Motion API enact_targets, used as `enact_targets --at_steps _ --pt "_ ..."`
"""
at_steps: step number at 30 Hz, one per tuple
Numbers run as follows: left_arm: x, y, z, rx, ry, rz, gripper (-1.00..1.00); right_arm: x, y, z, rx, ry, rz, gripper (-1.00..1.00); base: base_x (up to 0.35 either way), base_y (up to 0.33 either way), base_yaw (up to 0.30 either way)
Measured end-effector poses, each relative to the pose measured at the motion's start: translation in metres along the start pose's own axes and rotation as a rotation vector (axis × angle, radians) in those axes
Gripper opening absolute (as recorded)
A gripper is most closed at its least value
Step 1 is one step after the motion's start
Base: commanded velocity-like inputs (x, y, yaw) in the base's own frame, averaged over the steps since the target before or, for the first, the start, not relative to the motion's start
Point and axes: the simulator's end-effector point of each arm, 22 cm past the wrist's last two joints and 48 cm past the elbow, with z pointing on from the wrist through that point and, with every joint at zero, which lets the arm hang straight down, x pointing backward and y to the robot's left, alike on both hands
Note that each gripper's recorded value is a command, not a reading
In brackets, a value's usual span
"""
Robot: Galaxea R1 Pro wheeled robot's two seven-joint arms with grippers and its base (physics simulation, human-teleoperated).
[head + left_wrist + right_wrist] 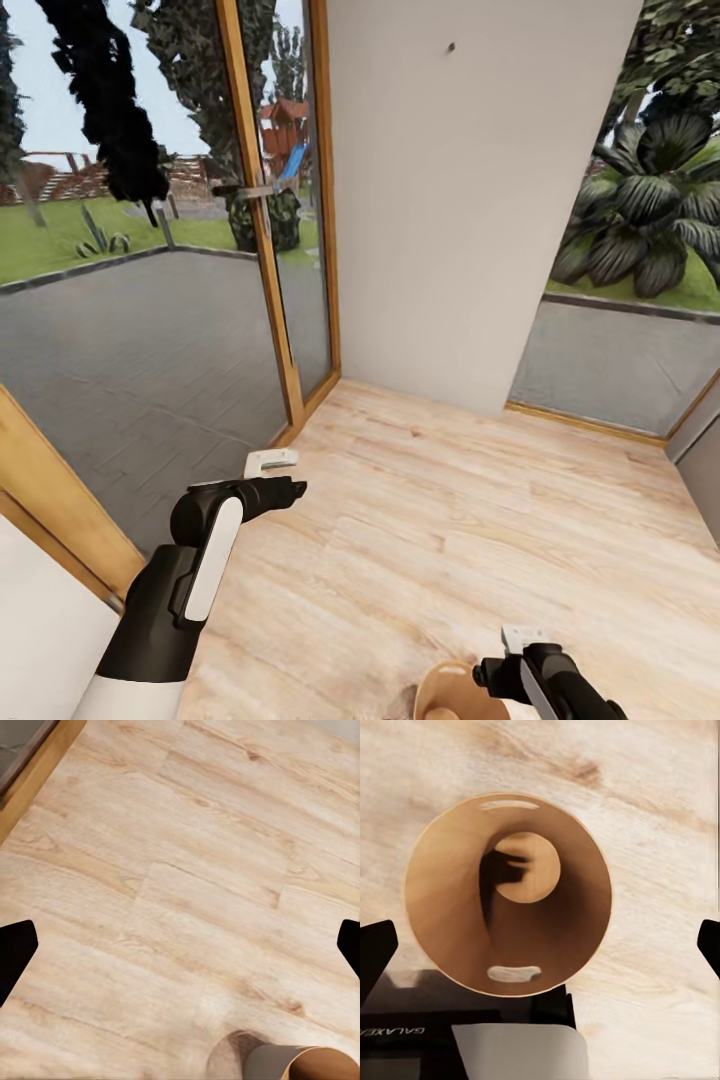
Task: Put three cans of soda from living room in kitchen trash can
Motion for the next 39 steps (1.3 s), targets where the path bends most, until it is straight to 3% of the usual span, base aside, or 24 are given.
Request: enact_targets --at_steps 10,28,34,39 --pt "0.006 0.002 0.006 -0.003 0.014 -0.002 1.00 0.012 -0.018 0.011 0.024 -0.013 0.057 1.00 0.000 0.000 0.124" --pt "0.016 0.005 0.017 -0.007 0.041 -0.006 1.00 0.020 -0.061 0.015 0.082 0.002 0.060 1.00 0.000 0.000 0.124" --pt "0.027 0.008 0.028 -0.007 0.050 -0.008 1.00 0.026 -0.065 0.027 0.088 0.010 0.060 1.00 0.000 0.000 0.124" --pt "0.036 0.010 0.037 -0.007 0.058 -0.009 1.00 0.030 -0.083 0.035 0.111 0.014 0.062 1.00 0.000 0.000 0.124"
